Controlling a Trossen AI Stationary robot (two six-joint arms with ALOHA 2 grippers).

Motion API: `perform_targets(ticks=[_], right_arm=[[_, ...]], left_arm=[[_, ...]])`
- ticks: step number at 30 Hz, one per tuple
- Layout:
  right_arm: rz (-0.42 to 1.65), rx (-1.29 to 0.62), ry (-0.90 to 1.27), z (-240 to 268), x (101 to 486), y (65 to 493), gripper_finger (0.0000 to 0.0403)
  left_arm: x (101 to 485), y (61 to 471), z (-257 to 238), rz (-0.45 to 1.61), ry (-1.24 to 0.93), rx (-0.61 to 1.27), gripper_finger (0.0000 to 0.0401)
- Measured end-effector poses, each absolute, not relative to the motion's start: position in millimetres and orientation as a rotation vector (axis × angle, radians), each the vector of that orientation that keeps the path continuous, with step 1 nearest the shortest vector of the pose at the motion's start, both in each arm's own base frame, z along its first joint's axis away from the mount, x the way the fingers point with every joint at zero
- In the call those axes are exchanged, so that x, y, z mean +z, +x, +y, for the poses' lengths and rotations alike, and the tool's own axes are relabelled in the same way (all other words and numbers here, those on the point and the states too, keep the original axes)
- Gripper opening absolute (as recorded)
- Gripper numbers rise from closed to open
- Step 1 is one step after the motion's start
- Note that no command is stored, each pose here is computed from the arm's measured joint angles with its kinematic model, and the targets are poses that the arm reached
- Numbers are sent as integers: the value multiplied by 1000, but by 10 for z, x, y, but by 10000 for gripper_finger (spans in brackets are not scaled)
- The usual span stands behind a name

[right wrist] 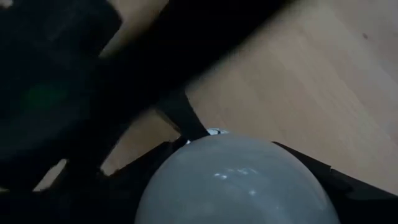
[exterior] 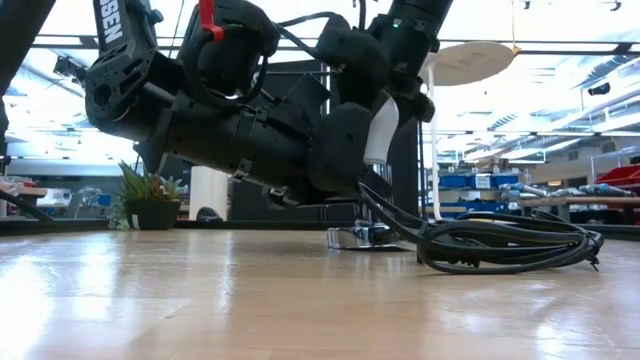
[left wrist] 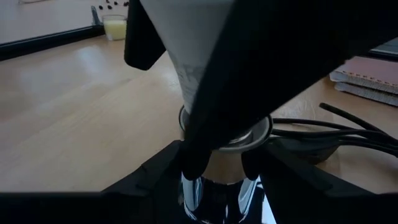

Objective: Screw lightbulb
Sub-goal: Insert the lightbulb into the lamp

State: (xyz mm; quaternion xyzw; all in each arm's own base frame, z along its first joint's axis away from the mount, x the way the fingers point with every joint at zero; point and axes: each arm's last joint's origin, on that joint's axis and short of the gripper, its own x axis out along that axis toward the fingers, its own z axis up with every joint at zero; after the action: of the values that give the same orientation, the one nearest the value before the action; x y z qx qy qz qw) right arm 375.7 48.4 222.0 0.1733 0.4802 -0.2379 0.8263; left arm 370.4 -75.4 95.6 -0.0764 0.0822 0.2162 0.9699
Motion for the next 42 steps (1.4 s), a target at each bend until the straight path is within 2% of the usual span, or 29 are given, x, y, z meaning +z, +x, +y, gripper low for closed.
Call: perform_targets(ticks=[8, 17, 22, 32, 38, 42], right_arm=[[992, -551, 394, 504, 2224, 3756, 272], [1010, -431, 283, 502, 2235, 3788, 351], [1098, -369, 311, 505, 2220, 3734, 382], [1187, -335, 267, 520, 2395, 3525, 378], [1246, -238, 114, 499, 2588, 3326, 376], [1266, -136, -174, 449, 2653, 3266, 377]], left_arm=[[956, 3704, -754, 167, -146, 439, 202], [947, 3706, -752, 193, -113, 441, 202], [942, 3705, -746, 198, -112, 441, 202], [942, 3715, -696, 202, -92, 450, 202], [927, 3713, -683, 217, -83, 458, 202], [926, 3713, -683, 219, -82, 457, 202]])
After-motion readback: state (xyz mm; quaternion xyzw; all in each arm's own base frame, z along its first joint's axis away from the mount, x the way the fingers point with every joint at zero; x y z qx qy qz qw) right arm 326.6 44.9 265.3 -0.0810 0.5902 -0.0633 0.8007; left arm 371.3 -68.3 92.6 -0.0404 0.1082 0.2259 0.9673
